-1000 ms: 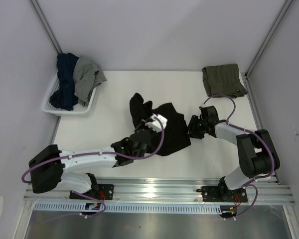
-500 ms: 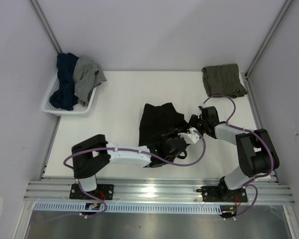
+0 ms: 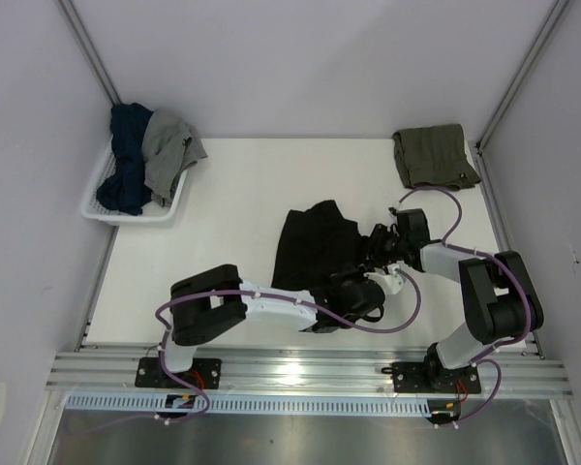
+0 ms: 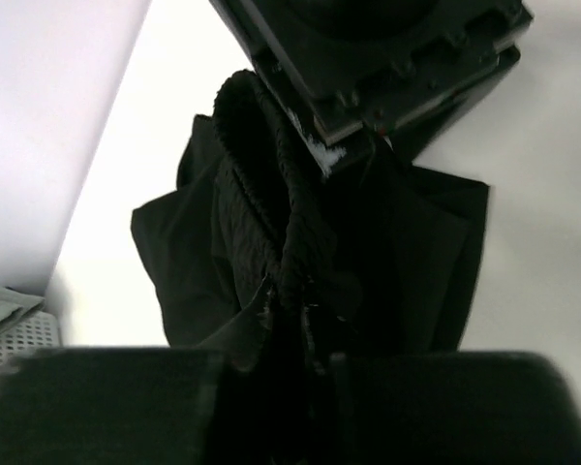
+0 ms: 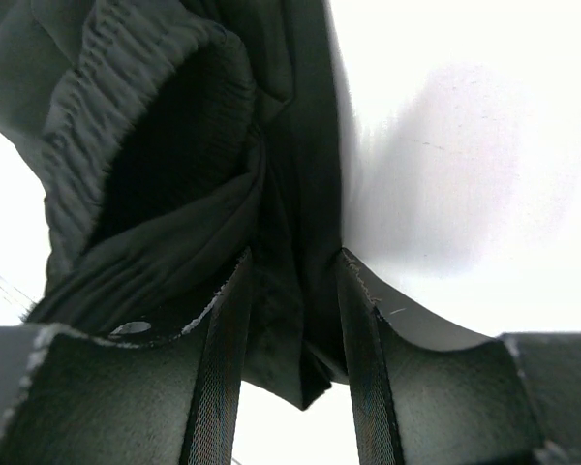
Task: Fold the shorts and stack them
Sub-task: Fold the shorts
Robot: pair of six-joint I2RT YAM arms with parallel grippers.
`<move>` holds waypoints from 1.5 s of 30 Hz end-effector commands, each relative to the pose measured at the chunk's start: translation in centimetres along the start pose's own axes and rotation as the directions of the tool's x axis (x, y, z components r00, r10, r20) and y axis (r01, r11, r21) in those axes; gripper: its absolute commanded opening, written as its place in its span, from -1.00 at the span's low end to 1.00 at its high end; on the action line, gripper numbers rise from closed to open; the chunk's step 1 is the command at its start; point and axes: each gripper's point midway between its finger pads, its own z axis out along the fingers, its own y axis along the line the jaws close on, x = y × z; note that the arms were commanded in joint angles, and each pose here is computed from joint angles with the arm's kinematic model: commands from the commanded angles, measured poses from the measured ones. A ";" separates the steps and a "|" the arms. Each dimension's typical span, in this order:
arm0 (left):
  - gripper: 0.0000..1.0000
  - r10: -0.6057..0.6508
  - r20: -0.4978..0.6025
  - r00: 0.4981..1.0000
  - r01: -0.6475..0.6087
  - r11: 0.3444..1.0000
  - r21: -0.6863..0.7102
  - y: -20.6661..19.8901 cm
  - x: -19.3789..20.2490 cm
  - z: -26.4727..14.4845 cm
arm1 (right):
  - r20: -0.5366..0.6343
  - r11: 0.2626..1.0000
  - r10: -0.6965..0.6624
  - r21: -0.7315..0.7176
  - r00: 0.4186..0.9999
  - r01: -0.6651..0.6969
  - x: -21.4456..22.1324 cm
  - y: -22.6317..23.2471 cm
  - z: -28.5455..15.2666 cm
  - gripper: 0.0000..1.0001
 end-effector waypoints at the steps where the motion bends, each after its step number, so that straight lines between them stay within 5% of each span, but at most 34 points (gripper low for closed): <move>1: -0.71 -0.084 0.001 0.996 0.084 0.996 0.034 -0.6 -1.0 -0.3 | -0.044 0.997 0.028 0.067 0.999 -0.025 1.2 -2.2 -0.2 -0.14; 2: -0.53 -0.085 -0.010 0.996 0.085 0.995 0.045 -0.9 -0.8 -0.4 | -0.046 0.997 0.032 0.070 0.998 -0.029 1.1 -2.3 -0.3 -0.13; 5: 0.62 -0.153 -0.010 0.988 0.153 0.983 0.096 -1.2 -1.2 -0.7 | -0.028 0.997 0.031 0.067 0.999 -0.029 0.0 -1.8 -0.7 -0.13; 8: 0.99 -0.282 -0.006 0.960 0.278 0.945 0.172 -0.5 -2.1 -1.2 | -0.007 0.998 0.019 0.059 1.000 -0.018 -1.0 -1.2 -1.3 -0.12; 11: 0.98 -0.416 0.021 0.909 0.394 0.875 0.280 1.9 -4.3 -2.3 | 0.000 0.999 0.011 0.048 1.000 -0.011 -1.4 -0.6 -1.6 -0.11; 17: 0.99 -0.710 -0.008 0.705 0.627 0.617 0.475 9.0 -5.4 -5.0 | 0.008 0.999 0.030 0.029 1.000 -0.030 -1.9 -0.5 -2.0 -0.08; 20: 0.99 -0.766 -0.023 0.642 0.666 0.543 0.511 12.1 -4.9 -5.9 | 0.021 0.999 0.030 0.010 0.999 -0.030 -2.3 -0.1 -2.3 -0.06; 31: 0.98 -0.732 -0.239 0.638 0.751 0.523 0.402 9.9 -0.5 -2.0 | 0.044 0.999 0.021 0.048 0.999 -0.023 -3.7 -0.3 -2.6 -0.01; 35: 0.99 -0.742 -0.268 0.614 0.772 0.494 0.400 9.5 -0.2 -0.5 | 0.105 0.997 0.049 0.055 0.993 -0.055 -3.9 -1.0 -4.3 0.17; 42: 0.98 -0.779 -0.329 0.534 0.833 0.417 0.365 10.6 -0.2 2.2 | 0.105 0.938 0.136 -0.334 0.985 -0.093 -3.9 2.1 -6.6 0.43; 45: 0.98 -0.778 -0.343 0.526 0.842 0.420 0.338 11.4 0.0 3.4 | 0.082 0.925 0.136 -0.368 0.987 -0.097 -3.7 2.5 -5.9 0.43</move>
